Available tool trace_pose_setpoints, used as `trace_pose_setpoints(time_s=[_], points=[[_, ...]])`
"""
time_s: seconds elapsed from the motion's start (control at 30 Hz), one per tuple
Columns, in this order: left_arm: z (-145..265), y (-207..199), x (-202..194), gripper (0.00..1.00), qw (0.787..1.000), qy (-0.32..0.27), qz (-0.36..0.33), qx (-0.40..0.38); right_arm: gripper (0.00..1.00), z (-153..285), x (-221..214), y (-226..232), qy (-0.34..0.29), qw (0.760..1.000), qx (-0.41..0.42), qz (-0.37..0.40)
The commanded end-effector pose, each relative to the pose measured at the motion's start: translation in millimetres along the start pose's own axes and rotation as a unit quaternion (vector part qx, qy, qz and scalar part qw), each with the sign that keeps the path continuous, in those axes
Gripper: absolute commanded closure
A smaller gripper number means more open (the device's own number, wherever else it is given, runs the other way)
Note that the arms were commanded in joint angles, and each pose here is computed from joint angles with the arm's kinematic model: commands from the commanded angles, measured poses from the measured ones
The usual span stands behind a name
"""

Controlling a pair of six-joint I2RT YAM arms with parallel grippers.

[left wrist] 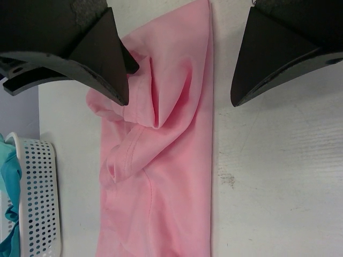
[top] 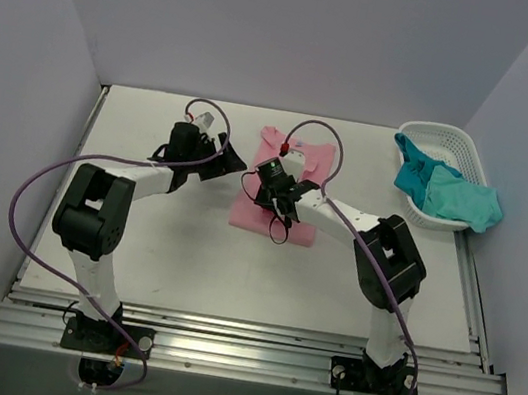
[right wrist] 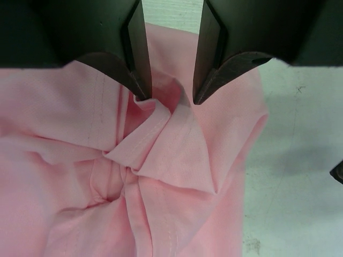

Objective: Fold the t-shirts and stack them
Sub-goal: Fold the tshirt

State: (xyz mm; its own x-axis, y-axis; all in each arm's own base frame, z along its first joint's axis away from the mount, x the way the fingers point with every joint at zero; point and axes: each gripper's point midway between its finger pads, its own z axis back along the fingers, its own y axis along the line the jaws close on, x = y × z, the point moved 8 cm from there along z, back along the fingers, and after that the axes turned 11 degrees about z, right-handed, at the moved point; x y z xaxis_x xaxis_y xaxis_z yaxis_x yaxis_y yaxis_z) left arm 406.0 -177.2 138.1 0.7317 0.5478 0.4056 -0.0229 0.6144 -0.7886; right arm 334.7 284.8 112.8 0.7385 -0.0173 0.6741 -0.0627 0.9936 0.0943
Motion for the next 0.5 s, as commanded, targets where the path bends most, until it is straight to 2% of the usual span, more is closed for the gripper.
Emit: trace_pose_setpoints(time_s=[0.0,0.33,0.43,0.47], points=[[11,-15,13,0.15,0.999,-0.023,-0.014,-0.037,0.67,18,31,-10,-0.026,1.0,-0.013,-0.002],[16,-8,17,0.15,0.999,-0.029,-0.008,-0.042,0.68,2,25,-16,-0.006,1.0,-0.023,0.009],[16,-7,17,0.15,0.999,-0.028,-0.007,-0.043,0.76,-4,26,-16,-0.003,1.0,-0.023,0.014],[16,-6,17,0.15,0.999,-0.028,-0.006,-0.043,0.83,-4,28,-16,-0.004,1.0,-0.02,0.012]])
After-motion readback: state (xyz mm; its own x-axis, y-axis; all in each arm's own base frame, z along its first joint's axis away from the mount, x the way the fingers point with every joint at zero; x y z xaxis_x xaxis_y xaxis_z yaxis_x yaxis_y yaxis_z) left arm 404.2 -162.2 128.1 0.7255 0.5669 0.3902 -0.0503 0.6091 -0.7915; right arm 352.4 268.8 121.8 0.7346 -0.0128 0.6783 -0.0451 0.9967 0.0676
